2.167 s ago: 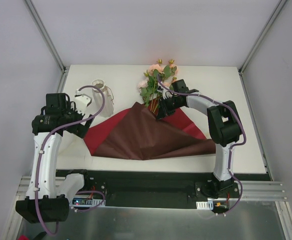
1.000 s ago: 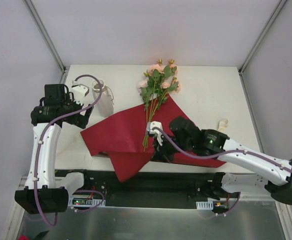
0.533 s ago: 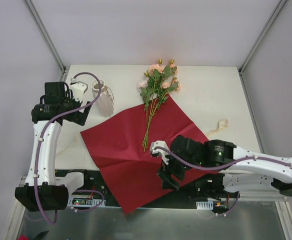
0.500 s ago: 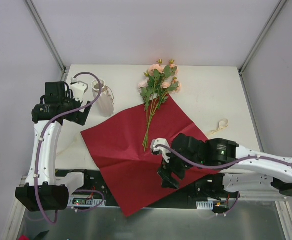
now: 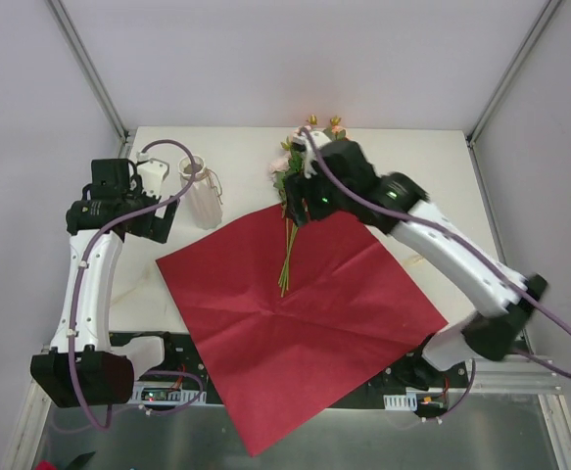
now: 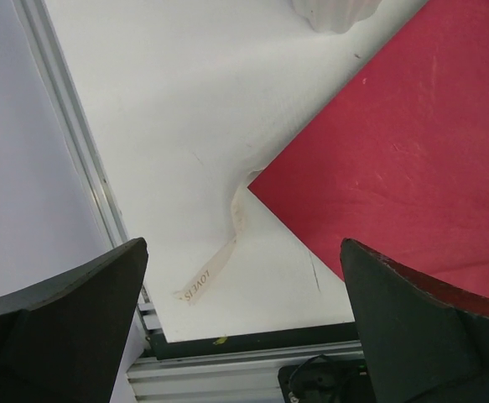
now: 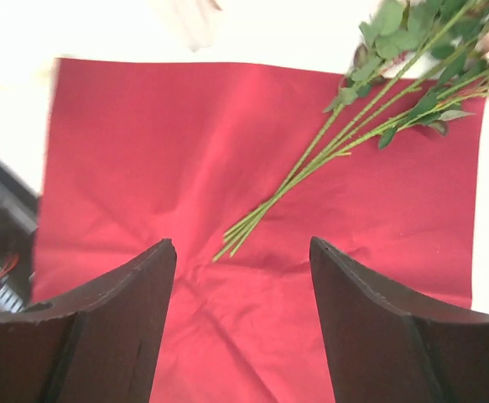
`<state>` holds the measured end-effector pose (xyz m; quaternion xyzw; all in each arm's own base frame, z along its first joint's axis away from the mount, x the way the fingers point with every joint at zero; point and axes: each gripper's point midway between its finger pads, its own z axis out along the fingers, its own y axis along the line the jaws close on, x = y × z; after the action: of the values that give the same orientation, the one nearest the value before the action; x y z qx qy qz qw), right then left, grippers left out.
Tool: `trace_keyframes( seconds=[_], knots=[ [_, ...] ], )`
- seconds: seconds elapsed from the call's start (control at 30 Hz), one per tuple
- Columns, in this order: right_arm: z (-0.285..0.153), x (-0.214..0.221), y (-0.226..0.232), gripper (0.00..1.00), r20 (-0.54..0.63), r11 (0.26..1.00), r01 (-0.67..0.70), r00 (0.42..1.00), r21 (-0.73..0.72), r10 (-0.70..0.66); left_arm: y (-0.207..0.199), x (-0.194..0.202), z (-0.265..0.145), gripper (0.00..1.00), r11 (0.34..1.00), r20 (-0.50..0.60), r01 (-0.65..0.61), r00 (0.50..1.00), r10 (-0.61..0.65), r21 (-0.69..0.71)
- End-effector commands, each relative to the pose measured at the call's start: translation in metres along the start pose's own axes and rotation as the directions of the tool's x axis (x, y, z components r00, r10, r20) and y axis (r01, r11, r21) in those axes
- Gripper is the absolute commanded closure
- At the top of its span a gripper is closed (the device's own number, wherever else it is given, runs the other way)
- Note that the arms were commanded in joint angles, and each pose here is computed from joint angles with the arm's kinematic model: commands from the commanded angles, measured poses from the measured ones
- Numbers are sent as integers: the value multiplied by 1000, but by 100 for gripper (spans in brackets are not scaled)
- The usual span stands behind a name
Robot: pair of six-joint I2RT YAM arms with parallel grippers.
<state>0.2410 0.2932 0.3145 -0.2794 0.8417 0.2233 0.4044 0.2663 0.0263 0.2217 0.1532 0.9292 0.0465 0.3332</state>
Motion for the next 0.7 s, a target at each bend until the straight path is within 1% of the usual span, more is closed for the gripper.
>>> trace_keyframes(
  seconds=[0.0,0.03,0.07,0.13,0.17,0.23,0.27,0.3,0.37,0.4,0.43,0.47,0.5,0.53,0.6,0.67],
  knots=[
    [97,-1,-49,32,-119,992,-53,991,118,67,-1,8,13,2,997,-37,69,997,-68,29],
    [112,-2,-56,31,-132,990,-70,988,123,86,-1,8,13,4,996,-38,79,996,-77,36],
    [142,-1,-65,30,-154,984,-95,981,149,118,-1,8,14,4,994,-35,96,995,-94,46],
    [166,4,-93,30,-169,968,-143,969,205,179,2,9,16,6,991,-39,127,991,-126,47],
    [187,9,-102,30,-176,960,-167,962,224,208,7,11,17,6,987,-42,155,987,-153,43],
    [210,19,-123,33,-178,940,-219,946,263,270,12,10,19,4,982,-44,180,983,-178,50],
    [217,18,-128,34,-162,932,-244,942,269,294,20,13,18,2,977,-43,210,977,-209,41],
    [221,13,-137,38,-142,924,-260,941,279,308,19,11,20,1,973,-38,222,975,-220,69],
    [237,20,-147,41,-144,915,-279,933,291,330,26,14,24,1,968,-49,242,970,-239,68],
    [240,15,-152,44,-127,911,-292,932,291,339,27,16,26,1,967,-57,243,969,-240,69],
    [250,23,-155,45,-145,908,-302,924,289,354,28,18,27,1,967,-61,246,968,-242,69],
    [254,23,-162,46,-139,904,-314,921,290,364,30,20,29,1,968,-68,242,969,-237,67],
    [256,19,-163,50,-126,900,-328,918,287,375,30,23,30,1,966,-77,248,967,-242,71],
    [264,26,-162,54,-148,901,-344,909,265,391,30,24,30,1,966,-74,247,968,-241,74],
    [271,31,-167,62,-148,893,-366,899,262,412,31,28,33,1,967,-86,245,967,-238,74],
    [275,33,-168,63,-146,892,-374,897,255,418,33,30,35,1,970,-88,232,970,-226,67]
  ],
)
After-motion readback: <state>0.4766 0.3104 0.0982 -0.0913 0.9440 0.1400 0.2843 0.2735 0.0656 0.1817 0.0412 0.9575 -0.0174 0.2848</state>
